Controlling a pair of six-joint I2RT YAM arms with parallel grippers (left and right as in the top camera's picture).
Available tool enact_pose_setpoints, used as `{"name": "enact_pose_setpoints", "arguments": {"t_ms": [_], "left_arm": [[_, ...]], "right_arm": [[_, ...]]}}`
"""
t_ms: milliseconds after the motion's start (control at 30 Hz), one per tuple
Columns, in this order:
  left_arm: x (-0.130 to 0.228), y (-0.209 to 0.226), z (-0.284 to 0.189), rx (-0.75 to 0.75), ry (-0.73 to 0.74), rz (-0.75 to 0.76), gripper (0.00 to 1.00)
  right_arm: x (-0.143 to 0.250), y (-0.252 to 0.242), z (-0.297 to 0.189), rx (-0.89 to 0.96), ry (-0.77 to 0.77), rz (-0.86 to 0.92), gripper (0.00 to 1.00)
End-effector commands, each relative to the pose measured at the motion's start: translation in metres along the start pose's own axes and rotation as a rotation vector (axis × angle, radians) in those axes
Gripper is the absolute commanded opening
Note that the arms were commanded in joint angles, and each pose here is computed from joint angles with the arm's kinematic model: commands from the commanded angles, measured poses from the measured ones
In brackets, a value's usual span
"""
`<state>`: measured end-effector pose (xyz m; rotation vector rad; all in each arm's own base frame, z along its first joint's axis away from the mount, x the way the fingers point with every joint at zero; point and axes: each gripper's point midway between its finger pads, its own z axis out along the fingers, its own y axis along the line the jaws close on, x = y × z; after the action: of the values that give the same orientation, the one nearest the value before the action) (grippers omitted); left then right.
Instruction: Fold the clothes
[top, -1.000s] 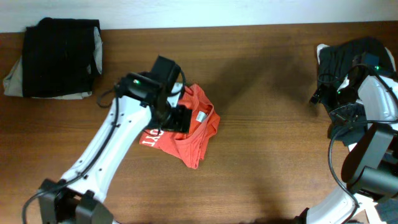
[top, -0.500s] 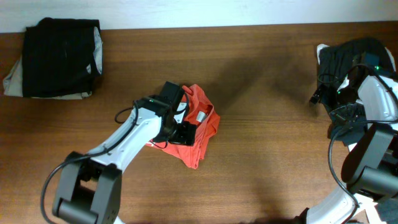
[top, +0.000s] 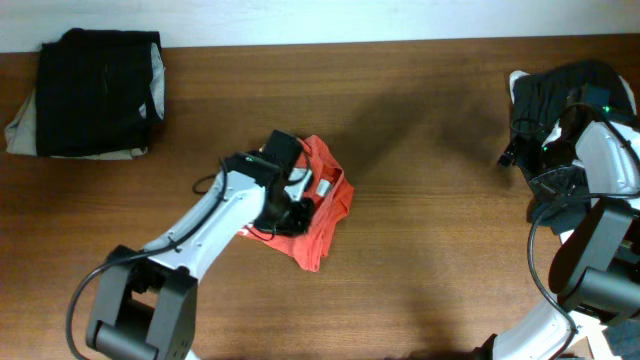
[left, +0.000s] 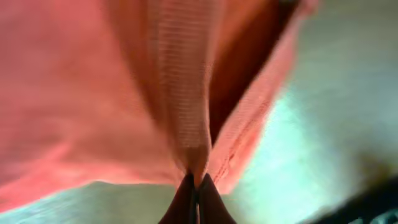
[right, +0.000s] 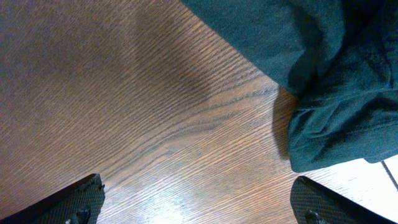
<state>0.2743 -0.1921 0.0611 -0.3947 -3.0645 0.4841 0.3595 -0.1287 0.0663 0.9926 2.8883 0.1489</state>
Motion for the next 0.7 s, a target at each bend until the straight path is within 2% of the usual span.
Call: {"name": "enact_pose_setpoints", "arguments": {"t_ms": [0,67,133,200,333,400,433,467,500,600,667], "left_arm": [[0.014,-0.039,-0.004,0.072,0.028,0.044,0.01],[0.023,-0.05,0.004,0.066,0.061,0.045,0.05],[0.031,-0.06,0.011,0.064,0.085,0.081,0.21],[0.033,-0.068,0.012,0.069,0.083,0.108,0.2],[0.017,-0.082,-0.003,0.09,0.03,0.138,0.28],[-0.002,-0.083,-0.024,0.035,-0.039,0.168,0.37],[-0.017,-0.073,-0.041,-0.052,-0.096,0.163,0.68],[-0.035,-0.057,-0.063,-0.145,-0.161,0.14,0.87],[-0.053,-0.037,-0.09,-0.208,-0.227,0.093,0.98],[-0.087,0.022,-0.13,-0.237,-0.331,-0.007,0.99],[-0.098,0.065,-0.139,-0.172,-0.346,-0.056,0.99]], "right_arm": [[-0.005,0.001,-0.01,-0.006,-0.029,0.002,0.99],[-0.005,0.001,-0.01,-0.006,-0.03,0.002,0.99],[-0.005,0.001,-0.01,-0.006,-0.029,0.002,0.99],[-0.005,0.001,-0.01,-0.006,-0.029,0.002,0.99],[-0.005,0.001,-0.01,-0.006,-0.029,0.002,0.99],[-0.005,0.001,-0.01,-0.006,-0.03,0.002,0.99],[-0.005,0.001,-0.01,-0.006,-0.03,0.002,0.99],[-0.005,0.001,-0.01,-0.006,-0.029,0.002,0.99],[-0.005,0.001,-0.01,-0.006,-0.03,0.002,0.99],[-0.005,0.001,-0.01,-0.006,-0.03,0.002,0.99],[-0.005,0.001,-0.01,-0.006,-0.03,0.002,0.99]]}}
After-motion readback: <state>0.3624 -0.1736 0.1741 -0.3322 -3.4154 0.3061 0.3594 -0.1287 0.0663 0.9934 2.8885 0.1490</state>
